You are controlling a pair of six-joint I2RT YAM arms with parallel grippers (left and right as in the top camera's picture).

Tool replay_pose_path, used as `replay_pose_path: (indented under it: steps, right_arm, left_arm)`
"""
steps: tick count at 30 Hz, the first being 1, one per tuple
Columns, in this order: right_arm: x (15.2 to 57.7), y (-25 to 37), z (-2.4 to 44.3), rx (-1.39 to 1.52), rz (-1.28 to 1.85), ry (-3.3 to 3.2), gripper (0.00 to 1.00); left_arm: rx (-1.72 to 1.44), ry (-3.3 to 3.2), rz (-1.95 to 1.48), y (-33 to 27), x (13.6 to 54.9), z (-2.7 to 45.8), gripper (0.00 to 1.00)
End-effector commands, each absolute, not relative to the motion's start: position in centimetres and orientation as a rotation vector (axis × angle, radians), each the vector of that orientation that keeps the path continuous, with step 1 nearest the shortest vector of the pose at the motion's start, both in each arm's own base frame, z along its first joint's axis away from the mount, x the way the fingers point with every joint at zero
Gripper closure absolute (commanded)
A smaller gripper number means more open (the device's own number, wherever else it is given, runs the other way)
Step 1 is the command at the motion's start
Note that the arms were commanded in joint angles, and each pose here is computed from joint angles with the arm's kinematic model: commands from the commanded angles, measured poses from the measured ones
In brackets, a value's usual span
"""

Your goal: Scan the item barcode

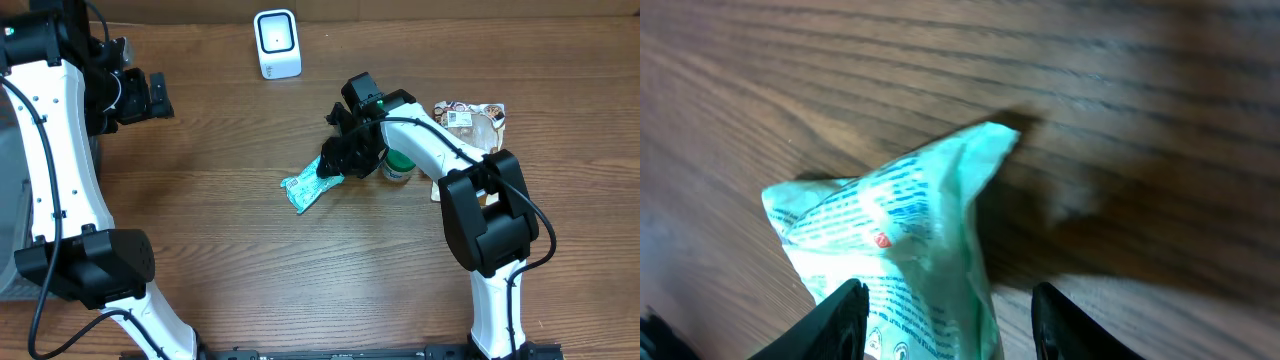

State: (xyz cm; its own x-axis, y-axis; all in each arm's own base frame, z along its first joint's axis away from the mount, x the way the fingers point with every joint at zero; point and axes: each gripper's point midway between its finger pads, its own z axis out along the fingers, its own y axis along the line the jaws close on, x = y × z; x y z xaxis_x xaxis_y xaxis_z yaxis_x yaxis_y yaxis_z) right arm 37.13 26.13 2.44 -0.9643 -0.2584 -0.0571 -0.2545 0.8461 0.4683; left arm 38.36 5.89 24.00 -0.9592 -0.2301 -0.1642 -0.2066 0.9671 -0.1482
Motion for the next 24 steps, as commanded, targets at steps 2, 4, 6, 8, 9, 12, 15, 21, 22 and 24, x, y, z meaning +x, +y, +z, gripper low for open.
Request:
replay_pose_path:
  steps: [2,4,6,8,9,12,15,21,22,24]
  right_arm:
    - [36.8,26.5,2.6,0.588,-0.803,-2.993,0.51]
    - [36.8,26.7,2.4,0.593,-0.814,-2.989,0.54]
    - [36.4,27.4,2.1,0.597,-0.853,-2.961,0.56]
    - [35.8,28.1,1.4,0.586,-0.899,-2.912,0.58]
    - [35.5,28.3,1.0,0.579,-0.915,-2.889,0.60]
    - [34.4,29.5,0.2,0.521,-1.013,-2.792,0.69]
    - [33.5,30.6,0.4,0.495,-1.132,-2.695,0.80]
    - [33.3,31.1,0.8,0.432,-1.178,-2.659,0.96]
    - [33.3,31.2,0.9,0.430,-1.185,-2.656,0.96]
    - [33.3,31.6,1.4,0.433,-1.239,-2.629,0.96]
  left_arm:
    - [-0.296,2.897,-0.178,6.0,38.2,25.4,0.00]
    - [-0.296,2.897,-0.178,6.0,38.2,25.4,0.00]
    - [-0.296,2.897,-0.178,6.0,38.2,25.4,0.00]
    - [-0.296,2.897,-0.178,6.0,38.2,25.4,0.01]
    - [-0.296,2.897,-0.178,6.0,38.2,25.4,0.01]
    - [-0.296,2.897,-0.178,6.0,38.2,25.4,0.00]
    - [-0.296,2.897,-0.178,6.0,38.2,25.4,0.00]
    - [-0.296,2.897,-0.178,6.0,38.2,25.4,0.01]
    - [-0.296,2.897,-0.178,6.0,38.2,25.4,0.01]
    - [-0.296,2.897,-0.178,6.0,38.2,25.4,0.01]
